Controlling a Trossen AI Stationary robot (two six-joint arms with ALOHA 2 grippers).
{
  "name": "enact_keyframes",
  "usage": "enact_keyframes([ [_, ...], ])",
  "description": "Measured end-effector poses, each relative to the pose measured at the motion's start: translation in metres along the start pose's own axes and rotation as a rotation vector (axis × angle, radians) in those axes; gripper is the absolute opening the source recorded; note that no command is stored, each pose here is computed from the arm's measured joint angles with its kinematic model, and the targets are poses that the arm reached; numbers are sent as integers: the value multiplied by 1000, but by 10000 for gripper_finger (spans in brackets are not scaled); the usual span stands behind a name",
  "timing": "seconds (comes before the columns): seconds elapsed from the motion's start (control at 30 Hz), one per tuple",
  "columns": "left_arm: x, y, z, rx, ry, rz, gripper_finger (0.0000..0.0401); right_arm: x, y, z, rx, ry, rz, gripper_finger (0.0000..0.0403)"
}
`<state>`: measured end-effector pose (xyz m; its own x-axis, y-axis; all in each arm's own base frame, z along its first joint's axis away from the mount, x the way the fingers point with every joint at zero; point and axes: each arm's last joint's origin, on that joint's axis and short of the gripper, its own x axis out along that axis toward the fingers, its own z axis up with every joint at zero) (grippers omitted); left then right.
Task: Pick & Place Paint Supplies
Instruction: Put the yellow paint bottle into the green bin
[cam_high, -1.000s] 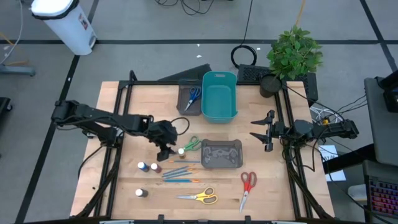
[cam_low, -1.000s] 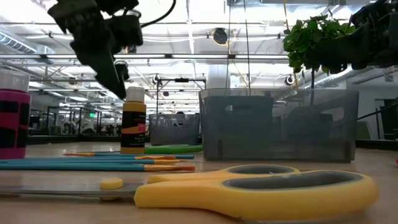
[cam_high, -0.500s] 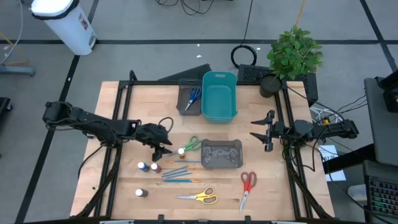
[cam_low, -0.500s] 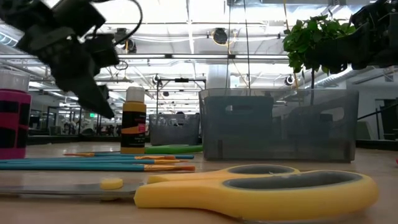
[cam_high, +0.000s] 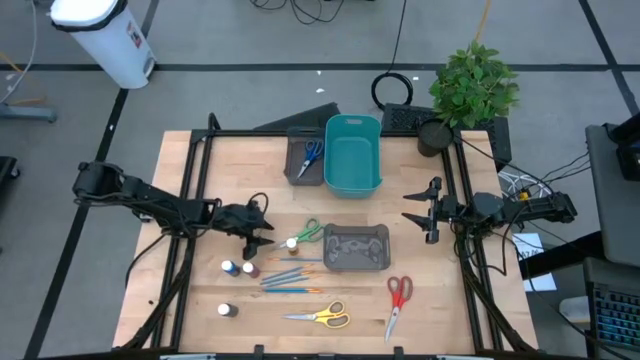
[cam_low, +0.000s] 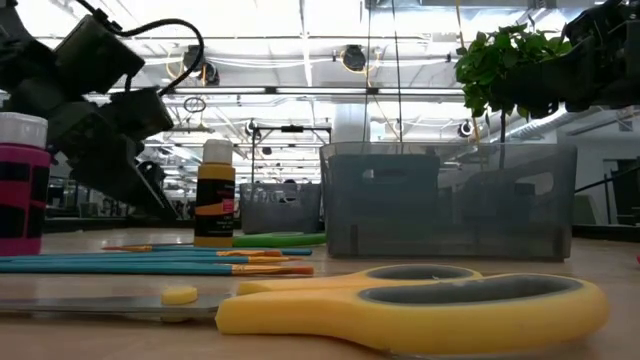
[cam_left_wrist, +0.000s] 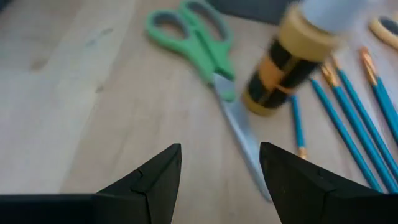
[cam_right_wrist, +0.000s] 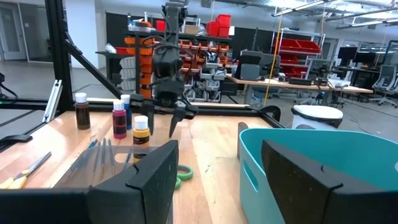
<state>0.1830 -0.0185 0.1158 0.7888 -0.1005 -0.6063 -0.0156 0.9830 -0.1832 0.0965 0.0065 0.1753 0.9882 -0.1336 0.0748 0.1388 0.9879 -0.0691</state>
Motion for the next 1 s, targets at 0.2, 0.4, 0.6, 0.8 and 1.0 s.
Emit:
enact_keyframes([
  [0.2,7,-11,4,96,-82,-54,225,0,0,0,-1,0,0,222],
  [0.4,17,-14,3,131,-121,-7,225,0,0,0,-2,0,0,222],
  [0.6,26,-15,4,148,-171,-24,225,0,0,0,-3,0,0,222],
  [0.8,30,-17,5,194,-214,-83,225,0,0,0,-3,0,0,222],
  [1.0,39,-19,9,208,-199,-95,225,0,0,0,-3,0,0,222],
])
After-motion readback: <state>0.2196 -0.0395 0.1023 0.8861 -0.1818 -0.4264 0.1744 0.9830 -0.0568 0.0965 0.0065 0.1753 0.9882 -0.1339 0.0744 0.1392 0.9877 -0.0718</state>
